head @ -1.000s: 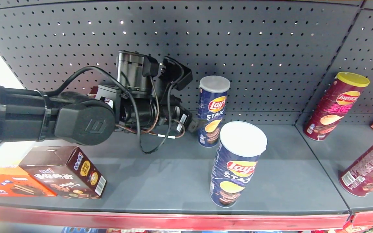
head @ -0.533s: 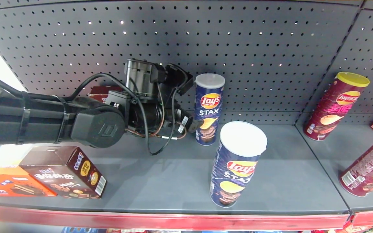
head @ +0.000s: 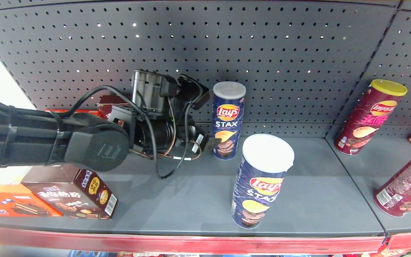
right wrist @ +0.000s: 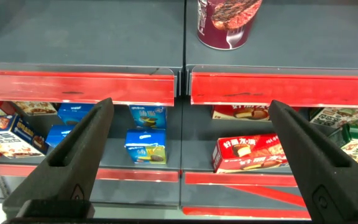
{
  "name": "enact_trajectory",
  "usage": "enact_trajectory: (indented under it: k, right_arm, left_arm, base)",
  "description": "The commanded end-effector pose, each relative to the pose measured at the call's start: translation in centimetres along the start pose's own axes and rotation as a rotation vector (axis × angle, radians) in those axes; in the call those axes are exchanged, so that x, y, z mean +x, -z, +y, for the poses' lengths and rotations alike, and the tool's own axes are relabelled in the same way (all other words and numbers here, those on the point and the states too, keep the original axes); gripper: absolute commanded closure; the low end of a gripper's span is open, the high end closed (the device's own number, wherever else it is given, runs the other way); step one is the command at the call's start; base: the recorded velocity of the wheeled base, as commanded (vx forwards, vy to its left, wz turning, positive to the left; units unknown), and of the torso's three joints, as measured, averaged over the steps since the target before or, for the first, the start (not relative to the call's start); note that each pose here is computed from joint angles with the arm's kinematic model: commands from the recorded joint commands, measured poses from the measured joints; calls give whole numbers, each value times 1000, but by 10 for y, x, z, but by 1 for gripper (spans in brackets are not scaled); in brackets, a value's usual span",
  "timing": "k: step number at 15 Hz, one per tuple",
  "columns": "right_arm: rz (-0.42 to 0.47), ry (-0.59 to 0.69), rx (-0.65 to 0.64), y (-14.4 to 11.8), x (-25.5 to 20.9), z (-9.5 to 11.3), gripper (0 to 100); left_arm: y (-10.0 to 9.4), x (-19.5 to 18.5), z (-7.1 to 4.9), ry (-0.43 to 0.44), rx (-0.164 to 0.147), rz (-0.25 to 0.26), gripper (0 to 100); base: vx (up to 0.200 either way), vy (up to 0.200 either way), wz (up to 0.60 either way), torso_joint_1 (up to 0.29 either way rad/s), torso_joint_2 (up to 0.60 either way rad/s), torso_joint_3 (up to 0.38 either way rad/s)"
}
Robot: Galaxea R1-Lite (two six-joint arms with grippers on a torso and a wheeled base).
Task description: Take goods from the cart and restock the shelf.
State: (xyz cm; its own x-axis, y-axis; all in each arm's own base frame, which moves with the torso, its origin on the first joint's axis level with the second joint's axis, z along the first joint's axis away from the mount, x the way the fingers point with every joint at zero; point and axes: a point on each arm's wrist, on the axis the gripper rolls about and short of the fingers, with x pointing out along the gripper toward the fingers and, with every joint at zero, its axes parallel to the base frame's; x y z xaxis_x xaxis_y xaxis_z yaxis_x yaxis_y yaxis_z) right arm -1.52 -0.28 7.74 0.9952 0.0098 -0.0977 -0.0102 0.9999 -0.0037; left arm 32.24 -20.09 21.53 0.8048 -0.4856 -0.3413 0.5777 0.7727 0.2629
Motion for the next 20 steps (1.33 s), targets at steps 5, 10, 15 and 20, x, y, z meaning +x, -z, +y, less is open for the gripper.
enact_trajectory:
  k: [5, 10, 15, 20]
  right_arm:
    - [2, -1, 0, 0, 0, 0, 0]
    - [2, -1, 0, 0, 0, 0, 0]
    - [2, -1, 0, 0, 0, 0, 0]
    - [2, -1, 0, 0, 0, 0, 0]
  left_arm:
    - [17, -18, -3, -221, 19, -55, 0]
    - [46, 20, -10, -311, -8, -78, 0]
    - [52, 33, -12, -307, -95, -94, 0]
    - [49, 35, -19, -285, -148, -114, 0]
  base:
    - [0, 0, 0, 0, 0, 0]
    - [0, 0, 0, 0, 0, 0]
    - [0, 0, 0, 0, 0, 0]
    - [0, 0, 0, 0, 0, 0]
